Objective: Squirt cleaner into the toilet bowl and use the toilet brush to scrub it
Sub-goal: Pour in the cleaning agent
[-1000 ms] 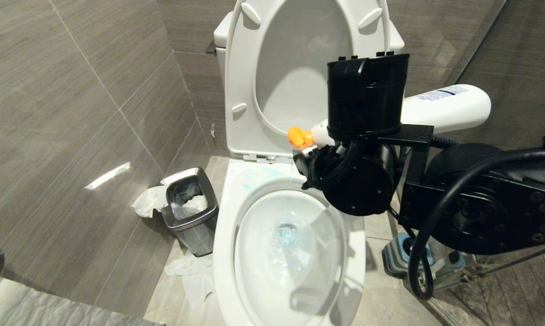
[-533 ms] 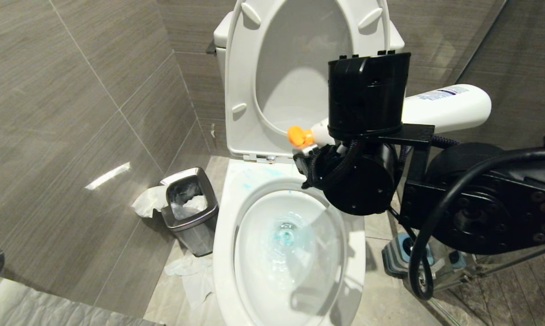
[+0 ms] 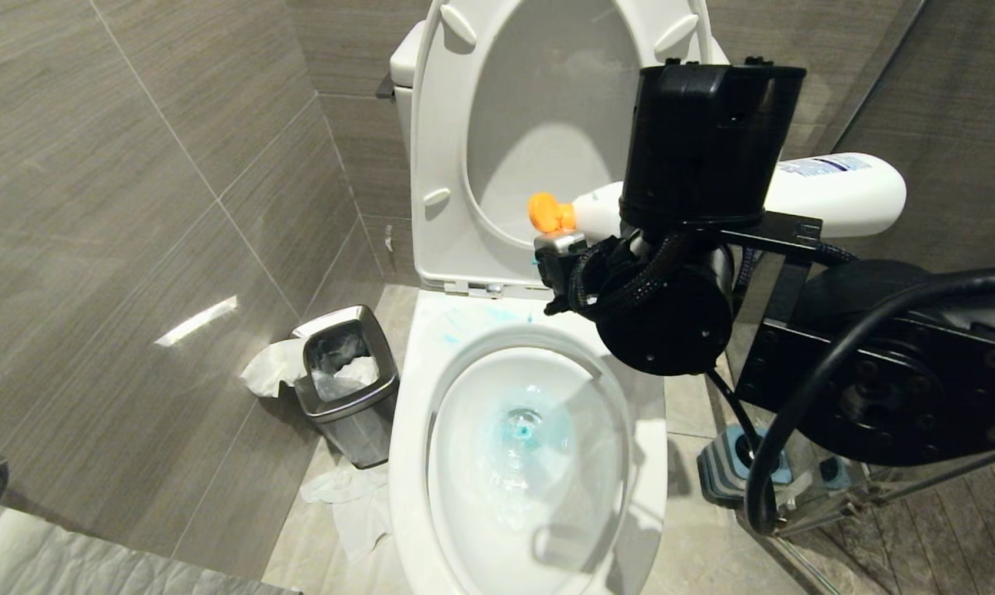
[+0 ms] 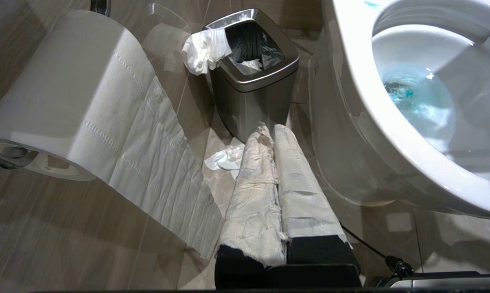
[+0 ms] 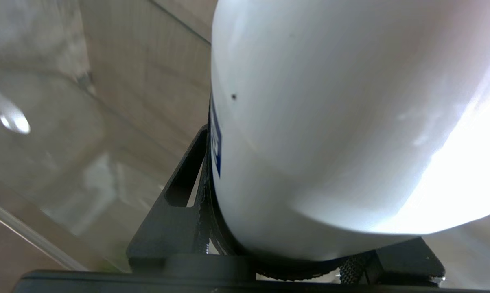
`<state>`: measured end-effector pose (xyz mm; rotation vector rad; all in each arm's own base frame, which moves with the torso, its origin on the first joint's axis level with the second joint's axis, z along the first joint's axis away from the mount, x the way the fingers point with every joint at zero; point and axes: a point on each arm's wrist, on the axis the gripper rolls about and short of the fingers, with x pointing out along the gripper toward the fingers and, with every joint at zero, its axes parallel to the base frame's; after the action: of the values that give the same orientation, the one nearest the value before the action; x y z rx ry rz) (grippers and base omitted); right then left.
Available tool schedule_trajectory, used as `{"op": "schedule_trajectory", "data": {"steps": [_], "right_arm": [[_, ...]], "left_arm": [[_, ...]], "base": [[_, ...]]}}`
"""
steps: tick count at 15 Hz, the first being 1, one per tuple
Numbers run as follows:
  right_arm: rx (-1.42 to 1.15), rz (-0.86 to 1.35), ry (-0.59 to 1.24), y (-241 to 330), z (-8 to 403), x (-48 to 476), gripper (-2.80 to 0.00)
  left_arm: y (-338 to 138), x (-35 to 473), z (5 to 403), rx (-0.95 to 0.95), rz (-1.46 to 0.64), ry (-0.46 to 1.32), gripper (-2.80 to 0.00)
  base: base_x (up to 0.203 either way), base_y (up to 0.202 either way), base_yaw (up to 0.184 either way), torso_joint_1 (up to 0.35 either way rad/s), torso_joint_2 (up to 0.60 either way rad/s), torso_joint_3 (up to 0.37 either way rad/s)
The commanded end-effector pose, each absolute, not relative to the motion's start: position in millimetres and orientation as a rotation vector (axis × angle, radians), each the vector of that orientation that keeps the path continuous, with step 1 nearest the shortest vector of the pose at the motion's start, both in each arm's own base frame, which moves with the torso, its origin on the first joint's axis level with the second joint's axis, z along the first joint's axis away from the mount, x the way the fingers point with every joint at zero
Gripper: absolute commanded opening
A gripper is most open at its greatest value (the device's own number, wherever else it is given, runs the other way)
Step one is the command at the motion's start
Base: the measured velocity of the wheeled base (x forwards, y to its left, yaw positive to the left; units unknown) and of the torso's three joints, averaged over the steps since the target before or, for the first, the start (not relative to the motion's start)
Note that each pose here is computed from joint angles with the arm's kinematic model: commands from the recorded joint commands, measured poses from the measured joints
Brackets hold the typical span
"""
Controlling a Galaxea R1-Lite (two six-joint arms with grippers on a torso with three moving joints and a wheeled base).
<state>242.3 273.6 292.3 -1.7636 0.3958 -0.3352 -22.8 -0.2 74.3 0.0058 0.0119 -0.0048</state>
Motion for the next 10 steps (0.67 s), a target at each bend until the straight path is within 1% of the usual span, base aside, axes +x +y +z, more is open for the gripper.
{"op": "schedule_trajectory", "data": {"steps": [1, 10], "right_arm": [[-1.682, -0.37, 0.371, 275, 296, 243, -2.8], [-1.387, -0.475, 0.293, 276, 306, 245, -2.8]], "left_arm": [[0, -23, 74, 0.006, -0.005, 0.015, -2.8], [0, -23, 74, 0.006, -0.005, 0.015, -2.8]], "base": [[0.0, 0.0, 0.0, 0.0, 0.0, 0.0], [0.0, 0.0, 0.0, 0.0, 0.0, 0.0]]}}
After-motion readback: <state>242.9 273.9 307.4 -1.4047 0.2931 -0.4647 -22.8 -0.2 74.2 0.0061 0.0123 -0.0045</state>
